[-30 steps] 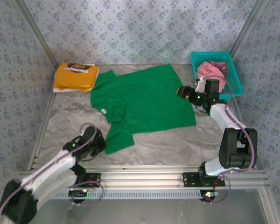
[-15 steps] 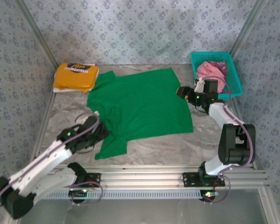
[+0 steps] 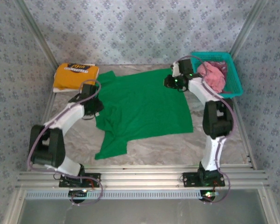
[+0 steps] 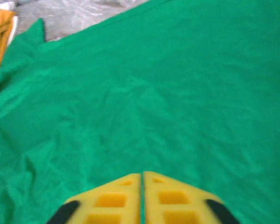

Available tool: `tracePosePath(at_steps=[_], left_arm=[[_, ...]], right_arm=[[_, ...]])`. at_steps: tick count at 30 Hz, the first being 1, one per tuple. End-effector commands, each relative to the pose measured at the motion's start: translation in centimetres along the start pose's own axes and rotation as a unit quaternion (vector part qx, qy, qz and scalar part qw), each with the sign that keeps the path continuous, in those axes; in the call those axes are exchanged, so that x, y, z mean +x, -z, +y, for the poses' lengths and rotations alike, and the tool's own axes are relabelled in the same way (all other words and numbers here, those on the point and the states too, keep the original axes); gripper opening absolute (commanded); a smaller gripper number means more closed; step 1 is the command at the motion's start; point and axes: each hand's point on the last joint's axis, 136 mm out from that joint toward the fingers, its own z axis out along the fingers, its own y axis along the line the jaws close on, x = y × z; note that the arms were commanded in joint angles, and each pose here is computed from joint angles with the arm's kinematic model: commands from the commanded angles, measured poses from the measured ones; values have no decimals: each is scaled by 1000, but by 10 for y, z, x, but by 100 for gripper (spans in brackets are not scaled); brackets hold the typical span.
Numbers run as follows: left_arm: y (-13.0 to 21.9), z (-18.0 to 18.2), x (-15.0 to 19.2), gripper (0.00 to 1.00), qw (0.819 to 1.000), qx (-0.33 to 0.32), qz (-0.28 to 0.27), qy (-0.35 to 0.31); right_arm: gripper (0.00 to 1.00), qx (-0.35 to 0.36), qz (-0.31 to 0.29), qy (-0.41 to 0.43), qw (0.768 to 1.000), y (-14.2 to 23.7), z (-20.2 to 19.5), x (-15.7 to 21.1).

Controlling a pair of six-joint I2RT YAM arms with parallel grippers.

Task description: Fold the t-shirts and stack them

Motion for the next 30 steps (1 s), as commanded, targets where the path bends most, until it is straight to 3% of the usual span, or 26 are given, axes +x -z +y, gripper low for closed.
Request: tracePosePath(at_steps=[1, 5, 11, 19, 25, 30], left_arm=[[-16, -44, -33, 7, 998, 56, -25, -27], [-61, -20, -23, 0, 1000, 13, 8, 7], [-103, 3, -13, 0, 998, -39, 51, 0], [-132, -28, -30, 0, 995, -21, 75, -58], [-149, -74, -55, 0, 989, 14, 84, -122], [-137, -80, -99, 0, 987, 5, 35, -157]], right_arm=[[0, 48, 54, -29, 997, -35, -19, 14], [0, 57, 76, -75, 993, -65, -32, 11], [0, 87, 101, -150, 980, -93, -81, 35], [0, 100, 70, -195, 973, -73, -115, 68], [0, 99, 73, -214, 969, -53, -120, 96], [0, 103, 75, -195, 973, -43, -107, 87]])
